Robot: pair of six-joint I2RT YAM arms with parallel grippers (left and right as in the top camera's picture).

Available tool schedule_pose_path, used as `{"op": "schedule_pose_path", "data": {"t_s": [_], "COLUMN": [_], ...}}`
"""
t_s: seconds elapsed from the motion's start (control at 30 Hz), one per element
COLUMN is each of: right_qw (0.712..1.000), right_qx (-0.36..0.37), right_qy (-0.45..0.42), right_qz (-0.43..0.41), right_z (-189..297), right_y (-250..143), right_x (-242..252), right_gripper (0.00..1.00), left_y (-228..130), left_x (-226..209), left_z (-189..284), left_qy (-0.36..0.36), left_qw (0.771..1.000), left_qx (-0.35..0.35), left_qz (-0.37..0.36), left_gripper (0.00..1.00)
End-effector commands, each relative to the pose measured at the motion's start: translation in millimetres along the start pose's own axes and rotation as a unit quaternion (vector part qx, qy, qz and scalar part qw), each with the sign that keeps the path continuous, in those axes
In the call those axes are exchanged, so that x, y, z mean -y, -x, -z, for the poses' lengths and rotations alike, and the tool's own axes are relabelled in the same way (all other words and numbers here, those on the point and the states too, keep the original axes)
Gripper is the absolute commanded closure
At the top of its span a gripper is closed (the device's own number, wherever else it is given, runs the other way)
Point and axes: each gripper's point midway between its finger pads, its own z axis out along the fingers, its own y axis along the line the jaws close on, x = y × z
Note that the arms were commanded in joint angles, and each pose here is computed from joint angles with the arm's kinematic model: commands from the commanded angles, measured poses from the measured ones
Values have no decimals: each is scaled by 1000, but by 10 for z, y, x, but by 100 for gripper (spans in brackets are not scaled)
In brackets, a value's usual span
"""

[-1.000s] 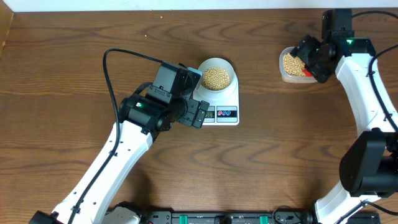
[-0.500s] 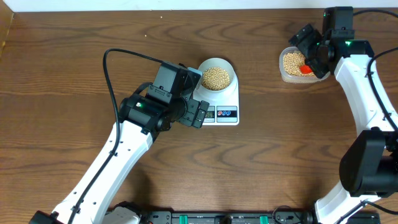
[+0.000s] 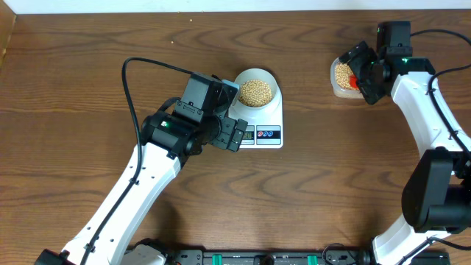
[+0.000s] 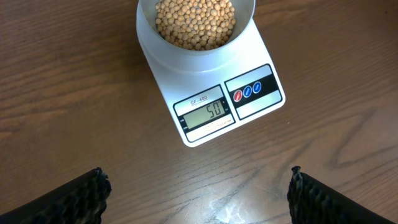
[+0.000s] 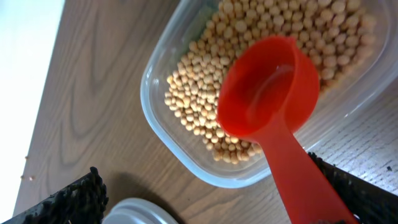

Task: Scoop item into bowl and weigh 50g on scale
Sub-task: 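Lower the red scoop into the tub and open the right gripper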

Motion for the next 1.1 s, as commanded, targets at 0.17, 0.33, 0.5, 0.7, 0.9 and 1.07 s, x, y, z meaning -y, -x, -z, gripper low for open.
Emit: {"op": "schedule_pose_path", "data": {"t_s": [0.17, 0.33, 0.5, 0.7, 0.9, 1.07], "right_qw": [995, 993, 991, 984, 969, 959], "right_qx": [-70, -98, -117, -122, -115, -98], "right_qy": [47, 38, 13, 8, 15, 43], "right_qz": [58, 56, 69, 128, 218, 264], "right_z": [64, 88, 107, 115, 135, 352], "right_y": [-201, -257, -316, -347, -286, -124], "right_x": [-86, 25, 186, 246, 270, 165], "right_gripper": [1, 1, 1, 1, 1, 1], "left_y": [-27, -27, -27, -27, -28, -28], "left_x": [-36, -36, -36, -36, -37, -37], "left_z": [-24, -24, -24, -24, -25, -25], "left_qy": [6, 6, 6, 6, 6, 6], "left_qw": [1000, 1000, 1000, 1000, 1000, 1000], "left_qx": [-4, -4, -4, -4, -5, -5], "left_qz": [2, 2, 2, 2, 2, 2], "left_gripper": [6, 7, 6, 7, 7, 7]}}
